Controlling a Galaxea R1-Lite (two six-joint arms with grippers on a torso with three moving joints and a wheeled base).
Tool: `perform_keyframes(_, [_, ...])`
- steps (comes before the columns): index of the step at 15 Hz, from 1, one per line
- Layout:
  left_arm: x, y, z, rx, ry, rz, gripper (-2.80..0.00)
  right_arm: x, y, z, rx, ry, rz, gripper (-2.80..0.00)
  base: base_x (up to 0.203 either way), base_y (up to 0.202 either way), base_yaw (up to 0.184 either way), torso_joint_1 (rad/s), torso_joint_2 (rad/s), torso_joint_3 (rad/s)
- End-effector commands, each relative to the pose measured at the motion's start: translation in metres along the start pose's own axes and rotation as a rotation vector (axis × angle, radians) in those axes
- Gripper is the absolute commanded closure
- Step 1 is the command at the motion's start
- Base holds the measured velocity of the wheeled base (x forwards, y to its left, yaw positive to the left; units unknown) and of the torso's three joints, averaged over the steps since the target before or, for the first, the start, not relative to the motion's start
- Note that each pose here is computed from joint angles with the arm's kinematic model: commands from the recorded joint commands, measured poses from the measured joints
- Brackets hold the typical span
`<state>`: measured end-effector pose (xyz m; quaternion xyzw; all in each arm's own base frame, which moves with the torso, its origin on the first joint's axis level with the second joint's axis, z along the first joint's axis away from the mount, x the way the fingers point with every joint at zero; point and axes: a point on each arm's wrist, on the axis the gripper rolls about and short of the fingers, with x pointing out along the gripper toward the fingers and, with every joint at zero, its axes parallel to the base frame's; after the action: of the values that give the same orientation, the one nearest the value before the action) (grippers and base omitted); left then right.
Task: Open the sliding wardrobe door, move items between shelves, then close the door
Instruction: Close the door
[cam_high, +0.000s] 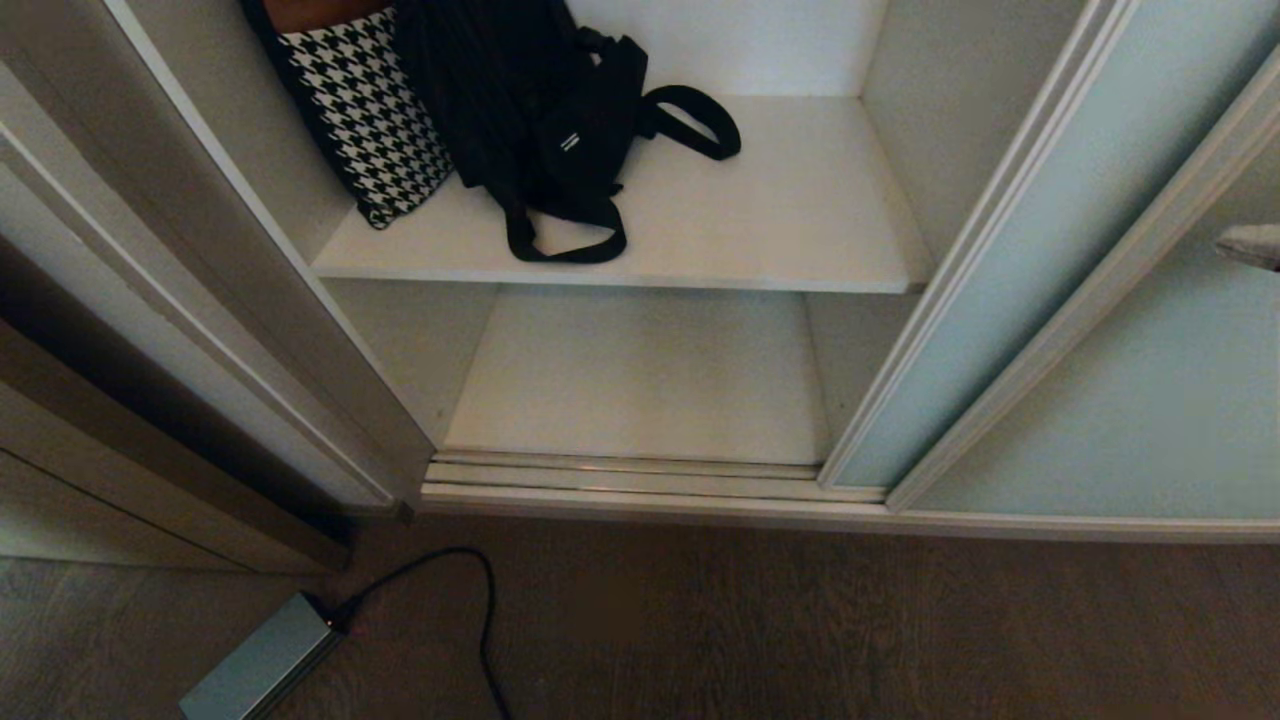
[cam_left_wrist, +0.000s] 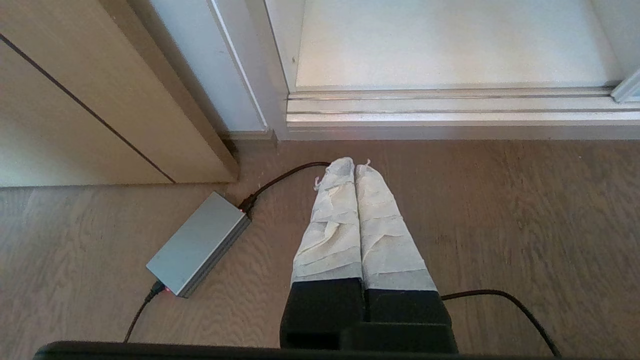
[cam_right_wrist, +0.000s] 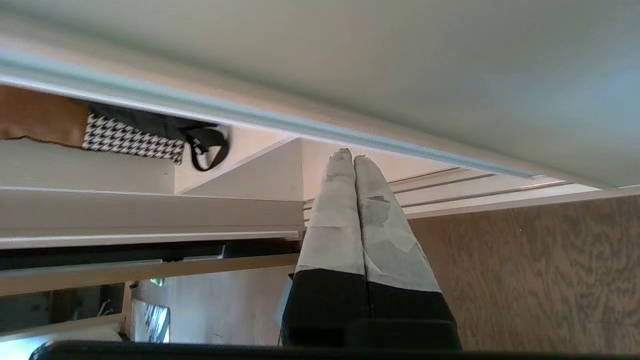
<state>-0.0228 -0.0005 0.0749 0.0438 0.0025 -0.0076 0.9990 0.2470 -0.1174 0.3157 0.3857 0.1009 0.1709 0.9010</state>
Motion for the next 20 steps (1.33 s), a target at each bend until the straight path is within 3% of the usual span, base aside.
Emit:
perform_keyframes(1, [0.0,0.0,0.0,0.0,0.002,-0.001,0.0,0.009,-0.008,0.001,0.011,0.006,-0.002,0.0,0.0,0.0,0.0,0.0,0.0,0.0])
perform_keyframes(6, [0.0,0.0,0.0,0.0,0.002,-0.001,0.0,0.021,-0.01,-0.001,0.016,-0.014,-0.037,0.0,0.0,0.0,0.0,0.0,0.0,0.0])
perform_keyframes(20, [0.0,0.0,0.0,0.0,0.002,0.001,0.0,0.034,0.004,-0.01,-0.006,0.028,0.02,0.0,0.0,0.0,0.0,0.0,0.0,0.0])
